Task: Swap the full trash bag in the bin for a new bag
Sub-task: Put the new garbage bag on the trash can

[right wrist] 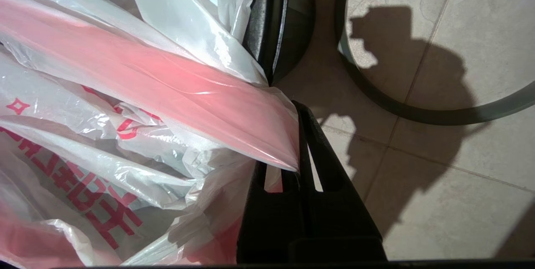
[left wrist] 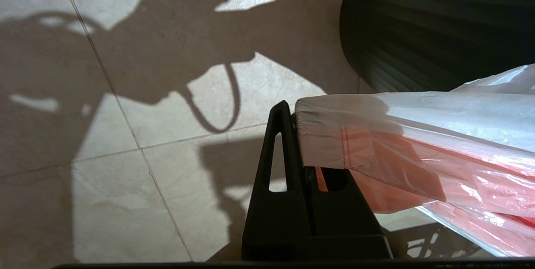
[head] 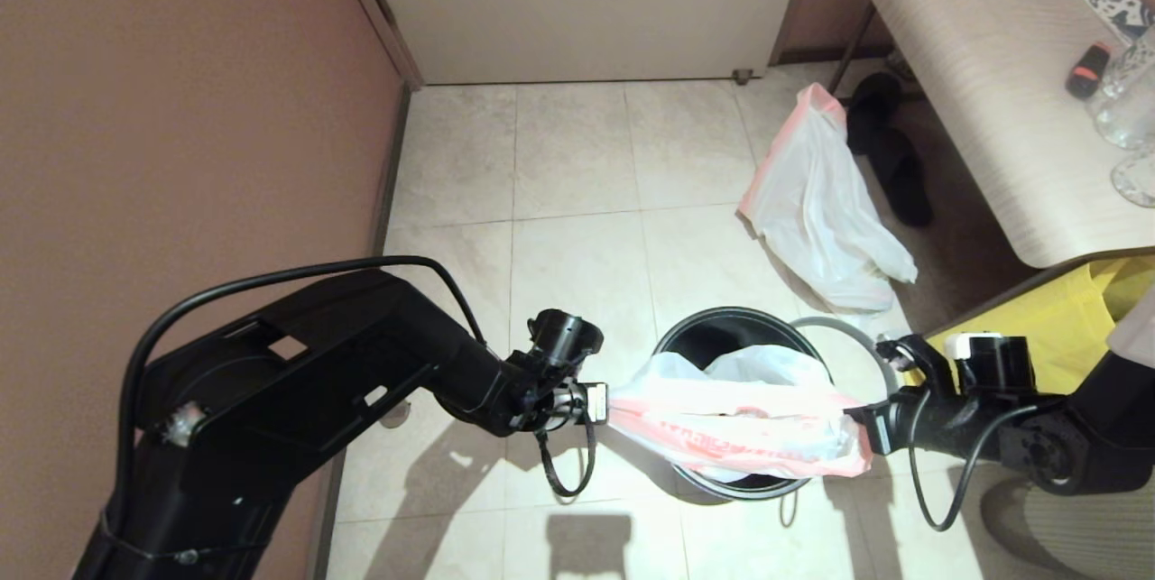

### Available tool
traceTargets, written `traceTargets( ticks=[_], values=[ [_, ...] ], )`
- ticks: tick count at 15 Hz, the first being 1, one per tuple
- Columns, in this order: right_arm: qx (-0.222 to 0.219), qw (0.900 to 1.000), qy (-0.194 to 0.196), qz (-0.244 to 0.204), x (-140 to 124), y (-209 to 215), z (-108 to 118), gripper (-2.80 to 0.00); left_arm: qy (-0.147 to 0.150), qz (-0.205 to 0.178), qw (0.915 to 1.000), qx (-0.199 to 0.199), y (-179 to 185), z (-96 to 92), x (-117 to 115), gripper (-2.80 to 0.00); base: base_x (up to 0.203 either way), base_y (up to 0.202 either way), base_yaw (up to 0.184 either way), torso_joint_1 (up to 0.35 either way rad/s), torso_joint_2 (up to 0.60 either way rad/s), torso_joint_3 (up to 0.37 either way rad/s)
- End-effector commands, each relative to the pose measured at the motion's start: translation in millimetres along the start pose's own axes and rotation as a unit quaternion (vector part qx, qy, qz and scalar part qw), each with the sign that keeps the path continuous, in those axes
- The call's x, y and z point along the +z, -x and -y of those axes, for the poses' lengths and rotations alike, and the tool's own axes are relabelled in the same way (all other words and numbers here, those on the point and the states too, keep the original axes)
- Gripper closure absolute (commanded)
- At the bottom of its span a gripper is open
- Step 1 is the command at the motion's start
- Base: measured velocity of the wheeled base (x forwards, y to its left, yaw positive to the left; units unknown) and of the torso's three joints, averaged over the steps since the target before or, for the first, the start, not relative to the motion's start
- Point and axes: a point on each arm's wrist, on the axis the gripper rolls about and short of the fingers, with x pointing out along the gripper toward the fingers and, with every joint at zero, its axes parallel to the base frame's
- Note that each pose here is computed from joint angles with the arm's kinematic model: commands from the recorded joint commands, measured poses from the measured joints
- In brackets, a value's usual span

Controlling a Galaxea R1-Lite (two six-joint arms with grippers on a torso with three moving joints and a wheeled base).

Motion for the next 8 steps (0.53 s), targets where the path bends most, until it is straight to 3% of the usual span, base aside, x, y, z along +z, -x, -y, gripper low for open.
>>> traceTargets(
  ticks=[1,5,8],
  values=[
    [0.001,1.000,0.003,0.000,-3,-5,-2,0.00,0.004,0.007,1.0000,-0.001,0,1.0,4,0.00,0.000,0.000,0.000,0.000,0.00,0.000],
    [-0.016,1.000,-0.001,0.014,1,-12,-16,0.00,0.007,0.011,0.9999,-0.002,-6,2.0,3,0.00,0.000,0.000,0.000,0.000,0.00,0.000],
    [-0.013,0.999,0.008,0.047,3,-13,-23,0.00,0.025,0.070,0.9972,-0.005,-7,-1.9,14,0.00,0.000,0.000,0.000,0.000,0.00,0.000]
  ],
)
